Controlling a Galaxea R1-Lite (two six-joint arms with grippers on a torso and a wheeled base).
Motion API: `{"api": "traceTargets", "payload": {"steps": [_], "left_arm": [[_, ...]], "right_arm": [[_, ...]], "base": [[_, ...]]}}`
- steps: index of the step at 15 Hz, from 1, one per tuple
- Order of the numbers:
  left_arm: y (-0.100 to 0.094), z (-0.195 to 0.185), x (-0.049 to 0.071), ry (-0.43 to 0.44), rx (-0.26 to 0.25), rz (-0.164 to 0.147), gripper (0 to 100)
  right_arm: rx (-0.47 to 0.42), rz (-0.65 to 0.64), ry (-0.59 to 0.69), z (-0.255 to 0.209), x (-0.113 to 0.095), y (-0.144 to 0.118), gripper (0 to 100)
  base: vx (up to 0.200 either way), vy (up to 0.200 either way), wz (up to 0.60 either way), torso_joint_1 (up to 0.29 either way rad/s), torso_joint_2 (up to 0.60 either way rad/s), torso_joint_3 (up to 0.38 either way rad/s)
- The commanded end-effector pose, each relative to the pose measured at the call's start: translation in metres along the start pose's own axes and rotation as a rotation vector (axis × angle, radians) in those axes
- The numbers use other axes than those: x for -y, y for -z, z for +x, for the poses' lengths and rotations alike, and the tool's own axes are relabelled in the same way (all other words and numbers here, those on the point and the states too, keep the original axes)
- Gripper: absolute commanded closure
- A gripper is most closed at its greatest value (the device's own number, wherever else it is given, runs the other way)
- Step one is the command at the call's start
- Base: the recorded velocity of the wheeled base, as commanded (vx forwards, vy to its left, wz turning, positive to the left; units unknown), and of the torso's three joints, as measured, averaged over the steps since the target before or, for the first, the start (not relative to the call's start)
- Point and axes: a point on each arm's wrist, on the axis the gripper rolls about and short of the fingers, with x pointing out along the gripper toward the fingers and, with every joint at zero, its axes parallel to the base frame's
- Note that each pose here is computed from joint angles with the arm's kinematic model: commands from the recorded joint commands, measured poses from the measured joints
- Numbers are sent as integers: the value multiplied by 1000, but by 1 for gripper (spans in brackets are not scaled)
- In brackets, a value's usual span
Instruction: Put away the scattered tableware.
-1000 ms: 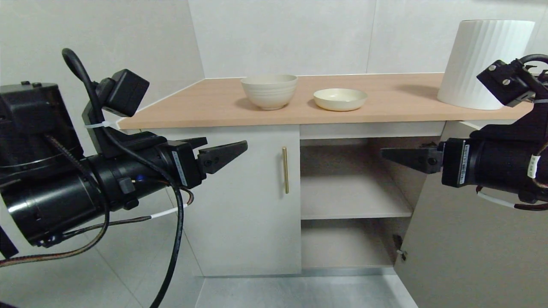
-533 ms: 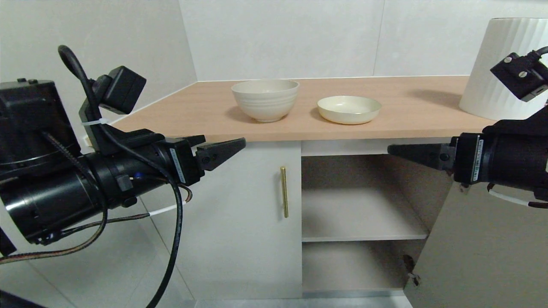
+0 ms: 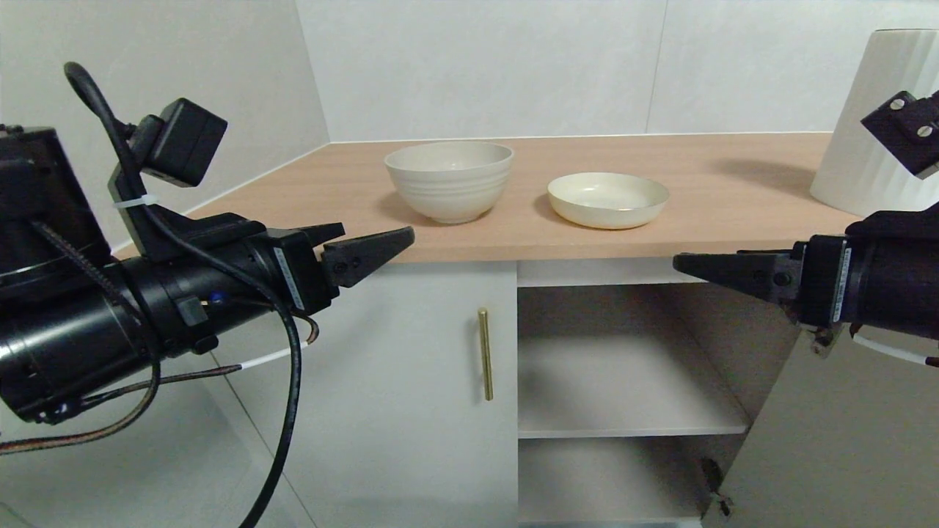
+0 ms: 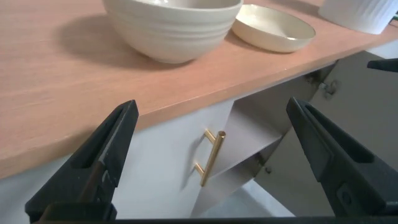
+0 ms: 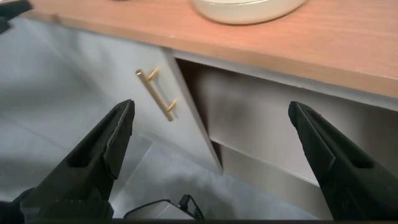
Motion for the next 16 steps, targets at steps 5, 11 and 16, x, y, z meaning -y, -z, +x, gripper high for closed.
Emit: {"api": "traceTargets", "payload": {"steps": [5,11,16], "left_arm": [[2,3,-1,-2,-12,-2,0],[2,12,-2,-4,-19,-5,0],[-7,33,-5,-10,-4,-89,0]], "right_arm": [[-7,0,1,0,0,2,0],[-25,2,13,7,2,4,0],[3,13,53,33,15,4,0]], "base": [[0,0,0,4,-32,-29],[0,0,0,102,-372,-296],[0,0,0,160,-471,-302]]}}
